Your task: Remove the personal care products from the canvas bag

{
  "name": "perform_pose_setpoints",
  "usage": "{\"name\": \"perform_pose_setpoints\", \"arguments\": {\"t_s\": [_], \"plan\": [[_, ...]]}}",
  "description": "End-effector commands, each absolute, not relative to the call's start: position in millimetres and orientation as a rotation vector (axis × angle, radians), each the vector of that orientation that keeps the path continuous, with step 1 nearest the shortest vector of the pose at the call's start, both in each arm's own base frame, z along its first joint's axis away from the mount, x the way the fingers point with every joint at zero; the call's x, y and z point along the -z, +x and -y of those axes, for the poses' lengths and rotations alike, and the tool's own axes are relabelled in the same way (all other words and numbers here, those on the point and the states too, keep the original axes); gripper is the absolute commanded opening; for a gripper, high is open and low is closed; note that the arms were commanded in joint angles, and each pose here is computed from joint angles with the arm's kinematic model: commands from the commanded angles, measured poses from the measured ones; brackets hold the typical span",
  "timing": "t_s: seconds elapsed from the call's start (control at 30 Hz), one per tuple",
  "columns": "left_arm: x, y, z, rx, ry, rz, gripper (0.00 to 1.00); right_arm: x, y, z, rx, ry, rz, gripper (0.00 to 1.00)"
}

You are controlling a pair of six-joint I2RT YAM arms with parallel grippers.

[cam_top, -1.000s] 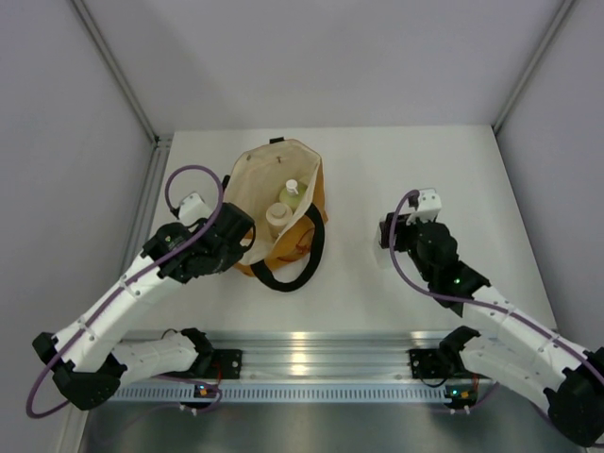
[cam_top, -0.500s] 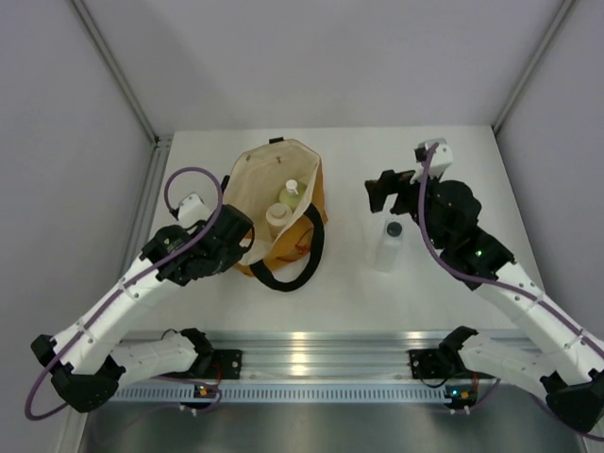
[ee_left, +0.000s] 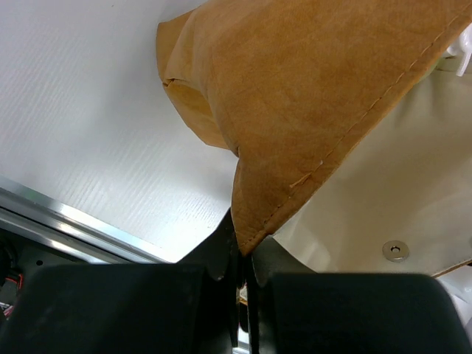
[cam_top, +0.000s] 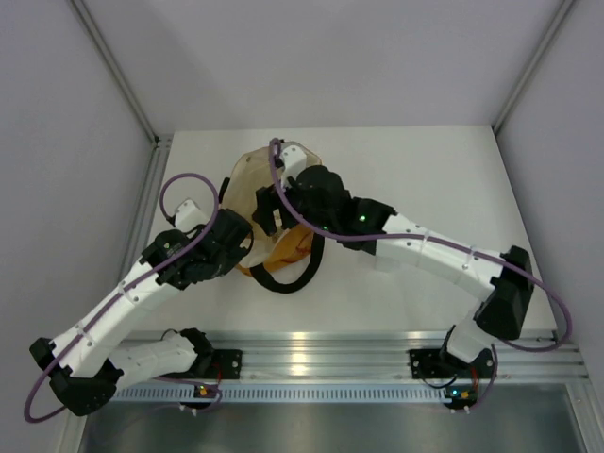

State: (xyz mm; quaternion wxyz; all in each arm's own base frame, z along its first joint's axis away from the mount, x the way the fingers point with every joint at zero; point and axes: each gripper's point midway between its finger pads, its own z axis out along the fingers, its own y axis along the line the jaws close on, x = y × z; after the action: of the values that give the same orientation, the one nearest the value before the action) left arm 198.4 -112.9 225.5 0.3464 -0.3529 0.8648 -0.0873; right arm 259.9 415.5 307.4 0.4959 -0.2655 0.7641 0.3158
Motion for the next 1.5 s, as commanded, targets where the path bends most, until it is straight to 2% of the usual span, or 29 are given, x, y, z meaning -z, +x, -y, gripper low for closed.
{"name": "perform_pose_setpoints", "arguments": {"t_s": [0.0, 0.43, 0.83, 0.93, 0.97, 1.03, 1.07, 1.13, 1.2, 1.23, 1.47], "plan": [[-224.7, 202.4, 116.7, 0.256, -0.966, -2.217, 0.0, -302.2, 261.3, -447.1, -0.801, -0.676, -1.873, 0.76], [-225.1, 192.6, 96.9, 0.271, -1.069, -2.136, 0.0, -258.0, 278.9, -517.9, -0.808, -0.894, -1.846, 0.74], [-230.5, 196.0, 96.9, 0.252, -1.038, -2.136, 0.0, -211.1, 269.3, -536.4, -0.794, -0.966, -1.904, 0.69], [-231.4, 197.0, 97.4, 0.248, -1.032, -2.138, 0.0, -202.5, 272.6, -538.2, -0.779, -0.964, -1.905, 0.58], [-232.7, 197.4, 97.5, 0.249, -1.027, -2.137, 0.0, -205.6, 274.8, -540.0, -0.782, -0.952, -1.887, 0.49], [-233.8, 198.2, 97.9, 0.248, -1.021, -2.137, 0.0, -206.2, 276.1, -539.9, -0.782, -0.944, -1.876, 0.38], [-233.8, 198.2, 97.9, 0.246, -1.019, -2.138, 0.0, -211.0, 275.1, -539.9, -0.789, -0.94, -1.864, 0.28], [-234.4, 198.8, 98.4, 0.245, -1.014, -2.139, 0.0, -216.8, 276.1, -539.7, -0.781, -0.934, -1.84, 0.24], [-234.3, 199.2, 98.4, 0.24, -1.009, -2.141, 0.0, -223.8, 274.5, -537.2, -0.773, -0.935, -1.815, 0.04], [-234.0, 199.3, 98.6, 0.238, -1.008, -2.142, 0.0, -228.5, 275.7, -536.3, -0.771, -0.925, -1.8, 0.0], [-234.9, 200.1, 97.5, 0.235, -1.005, -2.135, 0.0, -273.4, 279.2, -516.6, -0.734, -0.836, -1.735, 0.0]]}}
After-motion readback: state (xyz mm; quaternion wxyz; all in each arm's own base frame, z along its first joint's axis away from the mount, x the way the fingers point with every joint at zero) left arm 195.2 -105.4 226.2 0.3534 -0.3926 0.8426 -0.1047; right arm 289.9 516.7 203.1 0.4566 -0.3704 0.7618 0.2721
